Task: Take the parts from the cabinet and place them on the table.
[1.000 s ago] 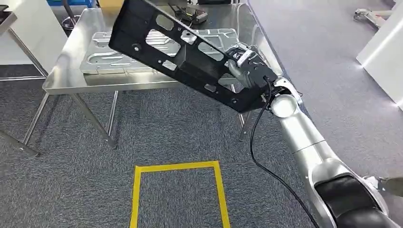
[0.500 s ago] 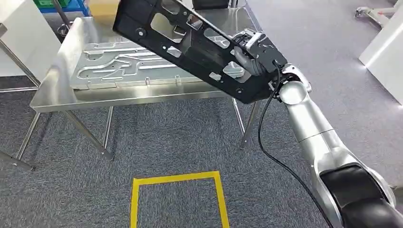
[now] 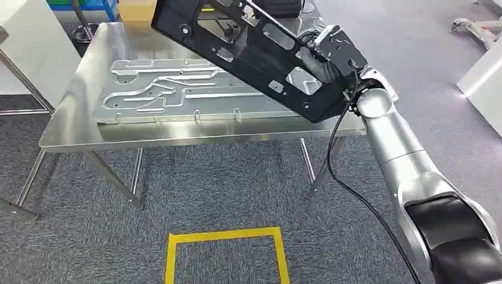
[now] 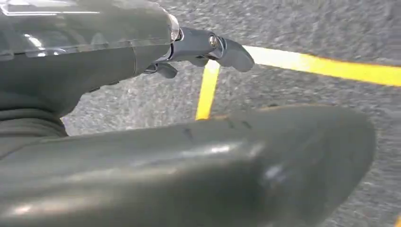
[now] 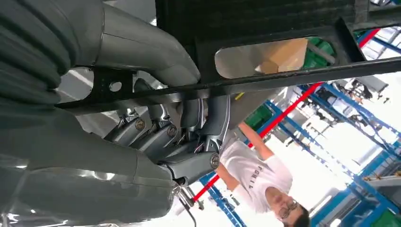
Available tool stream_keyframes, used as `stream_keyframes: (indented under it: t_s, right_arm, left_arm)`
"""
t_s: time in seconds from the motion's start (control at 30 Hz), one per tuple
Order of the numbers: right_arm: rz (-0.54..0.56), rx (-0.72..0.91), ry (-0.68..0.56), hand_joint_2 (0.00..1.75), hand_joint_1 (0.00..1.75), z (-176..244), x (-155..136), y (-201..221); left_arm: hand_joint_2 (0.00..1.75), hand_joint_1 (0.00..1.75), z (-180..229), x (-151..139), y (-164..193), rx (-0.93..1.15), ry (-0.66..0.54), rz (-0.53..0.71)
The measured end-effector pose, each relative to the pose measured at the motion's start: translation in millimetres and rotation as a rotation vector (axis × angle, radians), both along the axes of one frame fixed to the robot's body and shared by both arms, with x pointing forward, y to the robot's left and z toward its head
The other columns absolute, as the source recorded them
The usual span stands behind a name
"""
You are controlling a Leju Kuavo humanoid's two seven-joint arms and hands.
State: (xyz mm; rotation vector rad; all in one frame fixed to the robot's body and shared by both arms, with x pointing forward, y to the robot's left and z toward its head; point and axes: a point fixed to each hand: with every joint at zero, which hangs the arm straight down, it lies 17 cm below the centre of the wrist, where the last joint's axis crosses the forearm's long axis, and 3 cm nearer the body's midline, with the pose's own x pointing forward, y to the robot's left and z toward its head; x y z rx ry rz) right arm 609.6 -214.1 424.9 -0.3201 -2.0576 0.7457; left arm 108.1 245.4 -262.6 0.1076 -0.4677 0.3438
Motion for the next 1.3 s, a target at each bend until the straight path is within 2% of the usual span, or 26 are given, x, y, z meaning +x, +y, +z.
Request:
stream_keyframes:
  t_s: [0.27,0.53,0.83,0.93,1.07,1.1,1.13,1.3]
  right_arm:
    - [-0.023,-0.013,0.024,1.75,1.75,-4,9,-10]
    - [-0.034,-0.016,0.068,1.75,1.75,-24,16,-16]
    - [-0.081,-0.035,0.087,1.75,1.75,-34,25,-26]
    - [-0.105,-0.054,0.138,1.75,1.75,-65,27,-29]
    - [-0.168,-0.117,0.301,1.75,1.75,-165,25,-35]
    - [-0.179,-0.134,0.319,1.75,1.75,-178,24,-34]
    - [-0.185,-0.144,0.313,1.75,1.75,-177,25,-31]
    - [-0.251,-0.182,0.190,1.75,1.75,-118,45,-17]
  left_arm:
    - [0.00,0.00,2,9,1,0.001,-0.016,0.005]
    - [0.00,0.00,0,-3,4,0.005,0.000,0.011]
    - [0.00,0.00,1,5,3,0.007,-0.010,0.016]
    - [0.00,0.00,0,-2,2,0.014,0.002,0.021]
    - [0.00,0.00,-4,-29,1,0.015,0.043,0.012]
    - [0.00,0.00,-5,-31,1,0.014,0.045,0.010]
    - [0.00,0.00,-5,-31,0,0.014,0.046,0.009]
    - [0.00,0.00,-1,-10,3,0.019,0.011,-0.002]
